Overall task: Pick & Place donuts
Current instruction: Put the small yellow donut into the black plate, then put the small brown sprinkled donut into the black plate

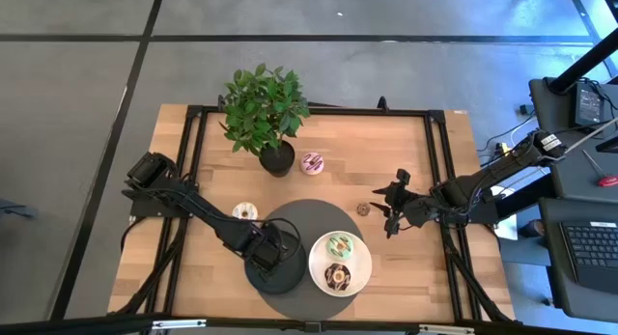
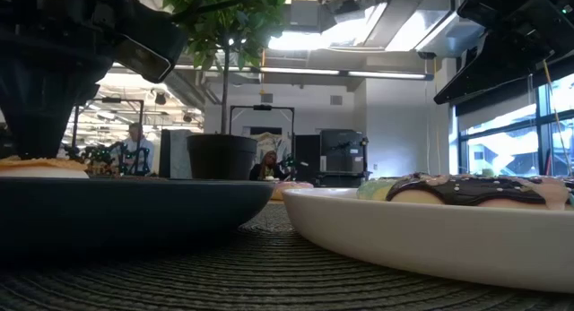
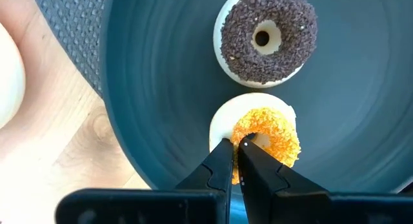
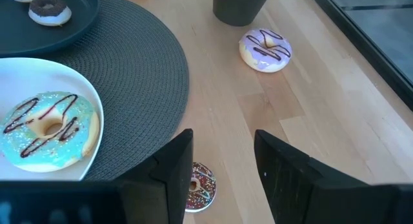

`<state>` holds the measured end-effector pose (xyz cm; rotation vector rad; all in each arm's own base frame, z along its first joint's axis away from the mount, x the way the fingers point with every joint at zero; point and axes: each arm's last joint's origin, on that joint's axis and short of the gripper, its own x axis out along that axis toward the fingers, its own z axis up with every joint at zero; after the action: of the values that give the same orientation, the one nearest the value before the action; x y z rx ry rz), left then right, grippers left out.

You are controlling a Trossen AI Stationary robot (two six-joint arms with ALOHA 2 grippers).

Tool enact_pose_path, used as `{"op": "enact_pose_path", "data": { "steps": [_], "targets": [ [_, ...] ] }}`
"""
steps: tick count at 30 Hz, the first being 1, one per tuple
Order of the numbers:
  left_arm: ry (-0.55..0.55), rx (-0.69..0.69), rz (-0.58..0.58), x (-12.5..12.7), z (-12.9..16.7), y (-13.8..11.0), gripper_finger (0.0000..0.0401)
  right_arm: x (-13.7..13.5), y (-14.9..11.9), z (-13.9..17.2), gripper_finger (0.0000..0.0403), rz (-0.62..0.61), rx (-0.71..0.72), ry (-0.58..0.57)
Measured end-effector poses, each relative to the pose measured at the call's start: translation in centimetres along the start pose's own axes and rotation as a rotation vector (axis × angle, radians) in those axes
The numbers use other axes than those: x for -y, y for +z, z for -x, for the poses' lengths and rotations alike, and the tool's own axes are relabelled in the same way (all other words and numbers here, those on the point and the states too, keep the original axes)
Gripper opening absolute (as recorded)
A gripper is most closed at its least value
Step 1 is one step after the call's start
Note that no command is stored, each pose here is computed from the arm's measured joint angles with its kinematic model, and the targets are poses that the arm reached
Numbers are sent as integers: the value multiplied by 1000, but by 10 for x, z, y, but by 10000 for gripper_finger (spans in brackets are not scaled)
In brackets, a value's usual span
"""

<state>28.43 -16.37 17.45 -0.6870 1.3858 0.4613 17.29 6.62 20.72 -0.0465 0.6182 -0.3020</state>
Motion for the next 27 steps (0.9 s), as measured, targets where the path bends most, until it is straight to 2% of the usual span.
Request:
{"op": "enact_pose_path", "data": {
  "steps": [10, 21, 27],
  "targets": [
    [1, 0, 0, 0, 0, 0, 22, 0, 0, 0, 166, 0, 0, 0],
    [-1, -6, 2, 0, 0, 0, 90, 0, 0, 0, 166, 0, 0, 0],
    [-14, -31, 14, -1, 2, 3, 112, 0, 0, 0, 166, 0, 0, 0]
  ]
}}
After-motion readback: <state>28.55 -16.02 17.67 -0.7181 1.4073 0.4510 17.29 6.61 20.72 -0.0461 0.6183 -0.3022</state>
